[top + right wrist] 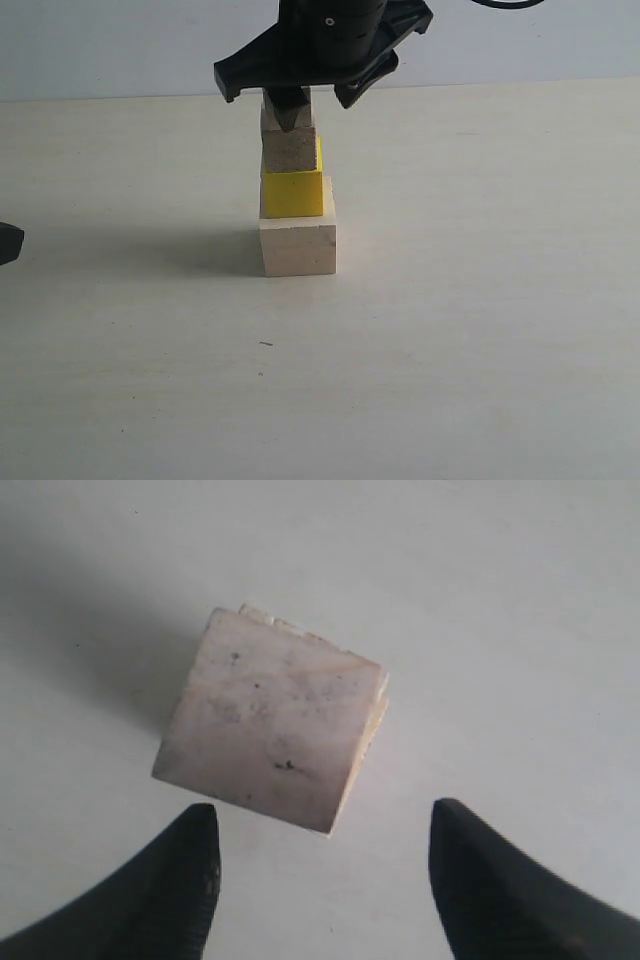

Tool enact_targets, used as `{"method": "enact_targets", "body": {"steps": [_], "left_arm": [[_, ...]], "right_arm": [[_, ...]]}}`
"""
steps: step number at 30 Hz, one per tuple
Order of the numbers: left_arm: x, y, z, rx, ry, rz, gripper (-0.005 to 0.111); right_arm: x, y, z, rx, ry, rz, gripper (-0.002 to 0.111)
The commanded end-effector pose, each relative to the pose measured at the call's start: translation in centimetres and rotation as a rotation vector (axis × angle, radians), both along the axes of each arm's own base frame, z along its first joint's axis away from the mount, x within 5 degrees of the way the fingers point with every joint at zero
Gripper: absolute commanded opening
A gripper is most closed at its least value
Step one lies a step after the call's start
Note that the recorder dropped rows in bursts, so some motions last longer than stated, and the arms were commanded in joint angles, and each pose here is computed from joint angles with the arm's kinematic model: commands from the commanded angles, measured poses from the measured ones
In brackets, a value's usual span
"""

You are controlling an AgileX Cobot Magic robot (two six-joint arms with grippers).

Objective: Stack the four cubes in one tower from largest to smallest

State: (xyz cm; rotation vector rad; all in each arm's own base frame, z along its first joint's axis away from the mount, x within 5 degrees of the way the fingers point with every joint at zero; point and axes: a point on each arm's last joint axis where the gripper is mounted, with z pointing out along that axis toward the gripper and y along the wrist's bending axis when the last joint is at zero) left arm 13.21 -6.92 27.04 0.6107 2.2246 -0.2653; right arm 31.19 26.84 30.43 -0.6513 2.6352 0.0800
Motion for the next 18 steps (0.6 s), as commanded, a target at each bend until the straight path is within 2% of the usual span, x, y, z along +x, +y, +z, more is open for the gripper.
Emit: {"method": "enact_targets", "body": {"steps": [1, 18], "left_arm": [[-0.06, 0.09, 0.1, -0.008, -0.008, 0.006, 0.0], [-0.06, 0.09, 0.1, -0.008, -0.008, 0.006, 0.0]], "right_arm": [[0.09, 0.05, 0.12, 0.012, -0.015, 0.009, 0.058], [0.19, 0.23, 0.2, 0.03, -0.029, 0.018, 0.058]]}}
